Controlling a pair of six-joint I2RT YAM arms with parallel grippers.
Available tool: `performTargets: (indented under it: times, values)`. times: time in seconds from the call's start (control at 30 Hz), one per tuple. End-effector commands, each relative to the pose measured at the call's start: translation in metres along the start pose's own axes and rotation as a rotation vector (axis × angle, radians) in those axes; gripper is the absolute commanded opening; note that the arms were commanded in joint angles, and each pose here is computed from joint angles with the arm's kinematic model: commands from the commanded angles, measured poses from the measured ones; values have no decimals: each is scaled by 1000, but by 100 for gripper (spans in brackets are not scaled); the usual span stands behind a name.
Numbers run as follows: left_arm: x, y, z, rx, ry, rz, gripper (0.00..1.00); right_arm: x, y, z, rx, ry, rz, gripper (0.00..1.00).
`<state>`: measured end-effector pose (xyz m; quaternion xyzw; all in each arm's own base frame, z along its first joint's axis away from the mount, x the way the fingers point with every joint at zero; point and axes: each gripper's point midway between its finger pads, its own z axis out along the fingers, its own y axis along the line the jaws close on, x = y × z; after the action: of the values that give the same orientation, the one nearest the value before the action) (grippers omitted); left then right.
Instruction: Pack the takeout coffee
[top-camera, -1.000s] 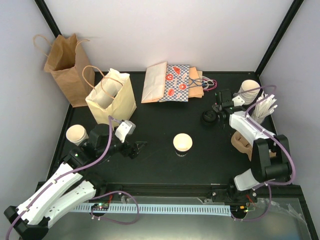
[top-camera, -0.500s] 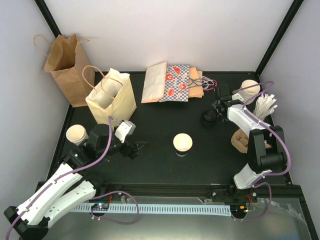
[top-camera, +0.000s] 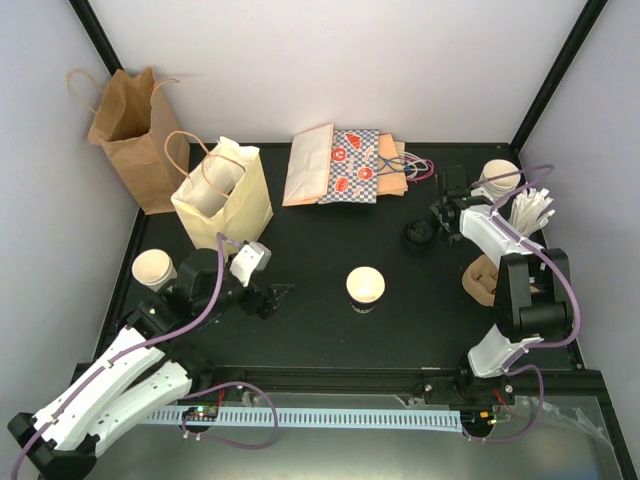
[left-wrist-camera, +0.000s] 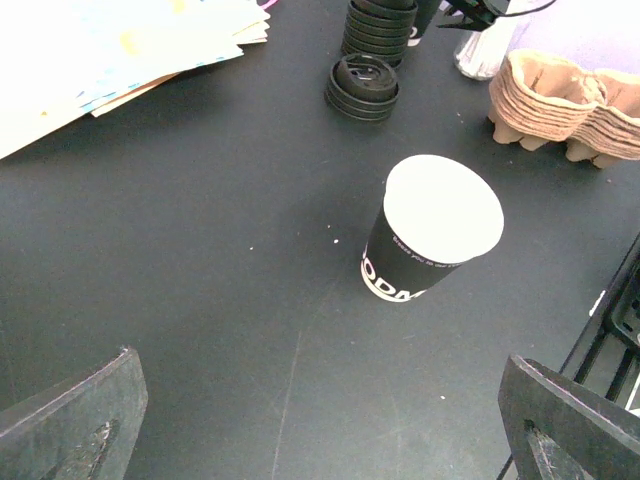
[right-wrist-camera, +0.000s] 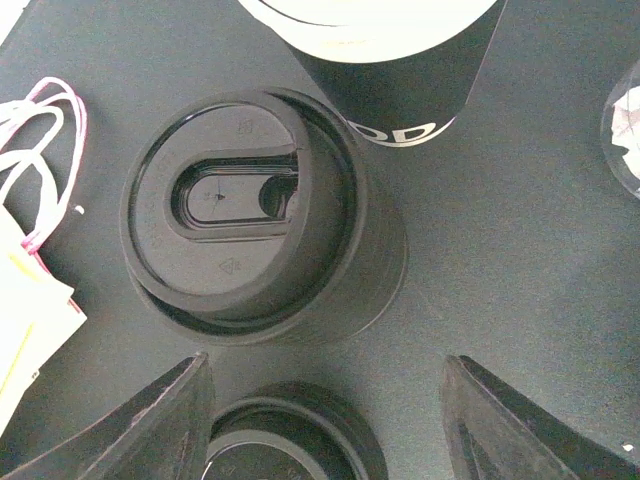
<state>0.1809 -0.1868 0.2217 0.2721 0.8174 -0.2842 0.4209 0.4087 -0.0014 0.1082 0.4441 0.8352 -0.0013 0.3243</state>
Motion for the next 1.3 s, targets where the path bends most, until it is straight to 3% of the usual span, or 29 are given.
performTargets:
  times: [0.0,1.27]
  values:
    - [-5,-4,-1,17,-25,22,99,-5,8,2,7,17,17,64]
    - [-3,-8,0,36,-17,29,99,-37,5,13,132,-75,66,46]
